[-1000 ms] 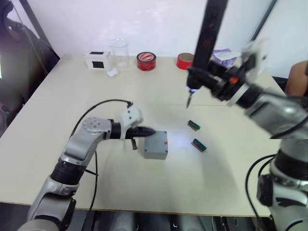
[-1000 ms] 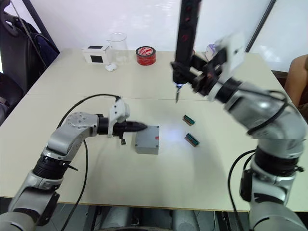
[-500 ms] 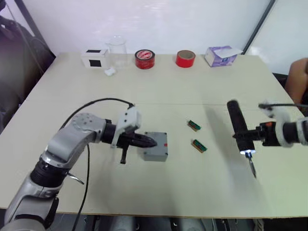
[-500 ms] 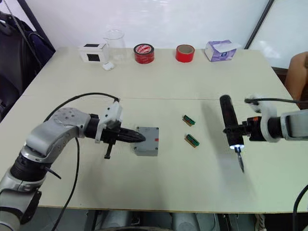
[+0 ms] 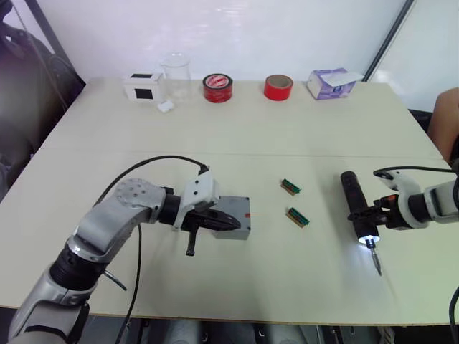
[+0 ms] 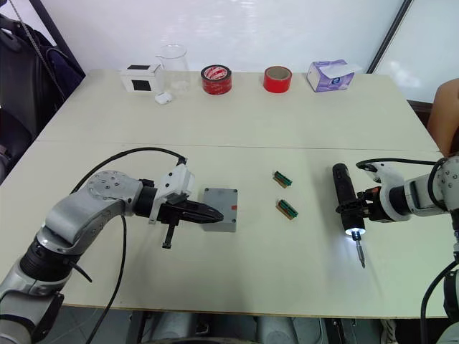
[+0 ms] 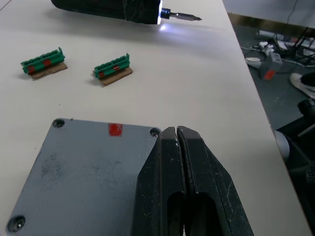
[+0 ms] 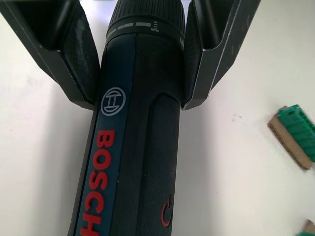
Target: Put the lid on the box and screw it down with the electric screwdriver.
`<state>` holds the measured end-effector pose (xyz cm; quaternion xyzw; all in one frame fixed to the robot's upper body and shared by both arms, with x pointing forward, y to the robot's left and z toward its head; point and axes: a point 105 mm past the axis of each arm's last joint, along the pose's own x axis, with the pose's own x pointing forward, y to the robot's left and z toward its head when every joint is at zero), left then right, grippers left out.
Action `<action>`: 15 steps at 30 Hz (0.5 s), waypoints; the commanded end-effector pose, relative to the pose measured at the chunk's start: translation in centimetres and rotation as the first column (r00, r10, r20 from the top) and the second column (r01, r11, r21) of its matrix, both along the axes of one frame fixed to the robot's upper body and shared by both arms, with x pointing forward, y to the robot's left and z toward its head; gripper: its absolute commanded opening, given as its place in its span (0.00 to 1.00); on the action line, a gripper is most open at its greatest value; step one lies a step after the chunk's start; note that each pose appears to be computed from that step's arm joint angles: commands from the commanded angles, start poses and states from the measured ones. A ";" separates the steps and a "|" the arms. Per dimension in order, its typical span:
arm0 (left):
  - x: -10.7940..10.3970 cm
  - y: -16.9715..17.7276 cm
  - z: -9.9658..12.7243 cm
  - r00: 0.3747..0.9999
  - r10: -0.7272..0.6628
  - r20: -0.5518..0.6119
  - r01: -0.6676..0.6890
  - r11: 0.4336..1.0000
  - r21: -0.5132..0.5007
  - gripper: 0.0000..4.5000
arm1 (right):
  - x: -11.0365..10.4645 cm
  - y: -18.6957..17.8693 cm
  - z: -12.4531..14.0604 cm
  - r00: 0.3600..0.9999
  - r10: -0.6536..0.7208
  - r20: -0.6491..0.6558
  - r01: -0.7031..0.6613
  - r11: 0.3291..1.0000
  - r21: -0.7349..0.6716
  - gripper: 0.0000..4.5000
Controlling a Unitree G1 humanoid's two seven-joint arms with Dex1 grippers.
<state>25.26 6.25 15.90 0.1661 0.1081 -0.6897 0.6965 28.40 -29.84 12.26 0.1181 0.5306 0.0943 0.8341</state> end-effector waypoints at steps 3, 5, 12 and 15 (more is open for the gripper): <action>0.5 0.4 0.9 0.999 0.009 0.036 -0.008 1.000 -0.007 0.00 | 0.7 -0.4 0.6 0.999 0.014 0.051 -0.012 0.999 -0.045 0.86; 1.0 0.9 1.0 0.999 0.026 0.037 -0.025 1.000 -0.003 0.00 | 0.9 -0.4 0.7 0.998 0.019 0.065 -0.016 0.998 -0.057 0.99; 2.6 4.1 2.0 0.988 0.155 -0.003 -0.155 0.988 -0.030 0.00 | 1.8 -0.6 5.5 0.955 0.096 0.281 -0.068 0.992 -0.106 0.99; 2.6 5.6 2.5 0.977 0.209 -0.047 -0.211 0.976 -0.047 0.00 | 1.4 0.0 8.7 0.887 0.245 0.392 -0.167 0.961 -0.222 0.99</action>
